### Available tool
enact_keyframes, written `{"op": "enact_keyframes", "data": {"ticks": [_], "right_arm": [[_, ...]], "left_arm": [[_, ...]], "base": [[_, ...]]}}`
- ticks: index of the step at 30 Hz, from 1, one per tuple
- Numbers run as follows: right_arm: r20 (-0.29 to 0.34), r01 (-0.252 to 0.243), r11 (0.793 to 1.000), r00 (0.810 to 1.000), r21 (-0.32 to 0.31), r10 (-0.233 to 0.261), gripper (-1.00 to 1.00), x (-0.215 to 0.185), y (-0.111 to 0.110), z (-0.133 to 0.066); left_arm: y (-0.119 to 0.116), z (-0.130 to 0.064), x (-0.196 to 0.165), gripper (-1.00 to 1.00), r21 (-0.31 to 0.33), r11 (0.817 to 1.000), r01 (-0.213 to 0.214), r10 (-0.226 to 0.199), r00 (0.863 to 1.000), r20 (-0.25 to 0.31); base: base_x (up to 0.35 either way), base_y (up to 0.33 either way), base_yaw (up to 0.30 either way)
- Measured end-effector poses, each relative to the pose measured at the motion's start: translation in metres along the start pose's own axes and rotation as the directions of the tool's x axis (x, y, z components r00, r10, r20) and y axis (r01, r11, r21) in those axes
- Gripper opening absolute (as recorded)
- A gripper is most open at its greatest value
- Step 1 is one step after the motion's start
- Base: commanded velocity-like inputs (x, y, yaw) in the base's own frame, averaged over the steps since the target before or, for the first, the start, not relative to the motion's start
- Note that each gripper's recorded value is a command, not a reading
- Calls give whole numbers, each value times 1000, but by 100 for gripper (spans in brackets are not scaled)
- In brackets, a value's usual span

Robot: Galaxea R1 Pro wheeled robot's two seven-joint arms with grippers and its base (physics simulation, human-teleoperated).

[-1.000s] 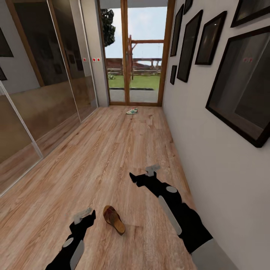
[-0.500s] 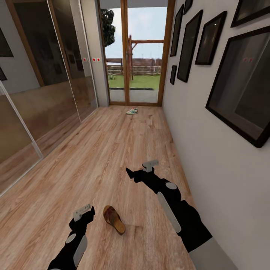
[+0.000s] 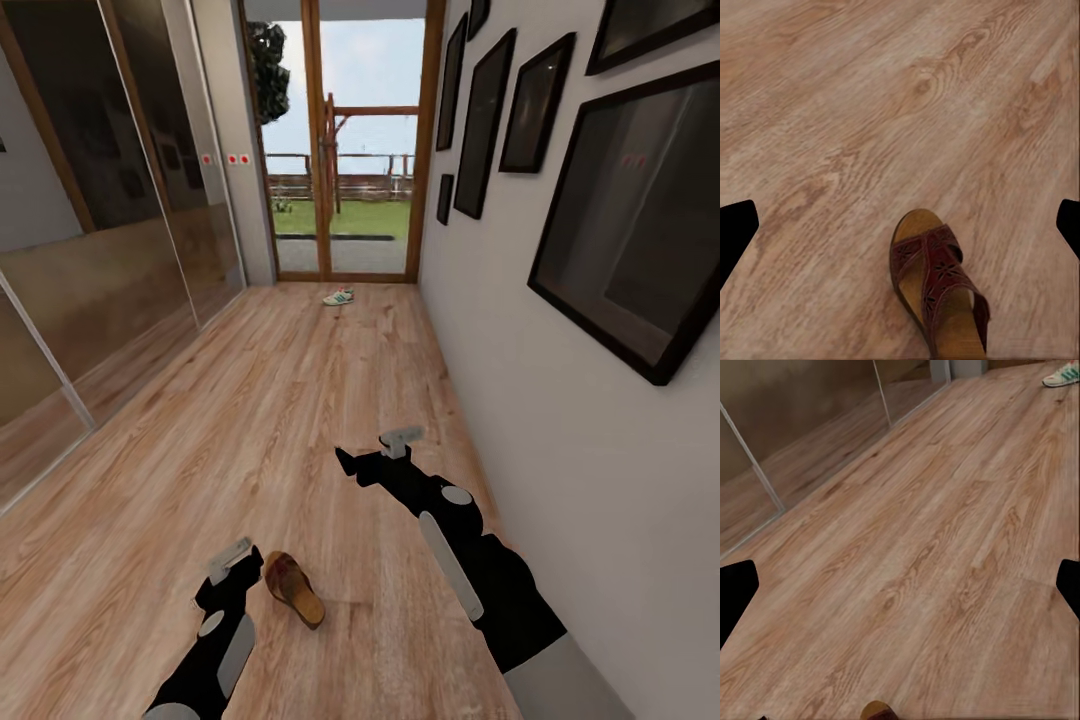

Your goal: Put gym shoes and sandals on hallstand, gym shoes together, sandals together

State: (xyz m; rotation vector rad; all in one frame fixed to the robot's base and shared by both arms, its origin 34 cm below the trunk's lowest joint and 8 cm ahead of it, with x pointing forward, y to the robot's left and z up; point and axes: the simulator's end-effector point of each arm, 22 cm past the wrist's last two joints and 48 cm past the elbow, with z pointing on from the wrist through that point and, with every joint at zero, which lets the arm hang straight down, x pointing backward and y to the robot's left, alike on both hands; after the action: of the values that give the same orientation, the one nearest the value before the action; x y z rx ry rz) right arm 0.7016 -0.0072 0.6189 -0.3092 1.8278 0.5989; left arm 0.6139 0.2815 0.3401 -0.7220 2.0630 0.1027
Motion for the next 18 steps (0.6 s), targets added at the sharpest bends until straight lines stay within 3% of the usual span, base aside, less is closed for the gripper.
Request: {"op": "enact_keyframes", "data": {"ticks": [9, 18], "right_arm": [[0, -1, 1000, 1000, -4, 1, 100, 0, 3, 1], [2, -1, 1000, 1000, -4, 1, 100, -1, 4, 1]], "left_arm": [[4, 0, 2, 100, -6, 1000, -2, 2, 1000, -2], [6, 0, 2, 100, -9, 1000, -2, 2, 1000, -2]], "base": [[0, 0, -273], [0, 0, -46]]}}
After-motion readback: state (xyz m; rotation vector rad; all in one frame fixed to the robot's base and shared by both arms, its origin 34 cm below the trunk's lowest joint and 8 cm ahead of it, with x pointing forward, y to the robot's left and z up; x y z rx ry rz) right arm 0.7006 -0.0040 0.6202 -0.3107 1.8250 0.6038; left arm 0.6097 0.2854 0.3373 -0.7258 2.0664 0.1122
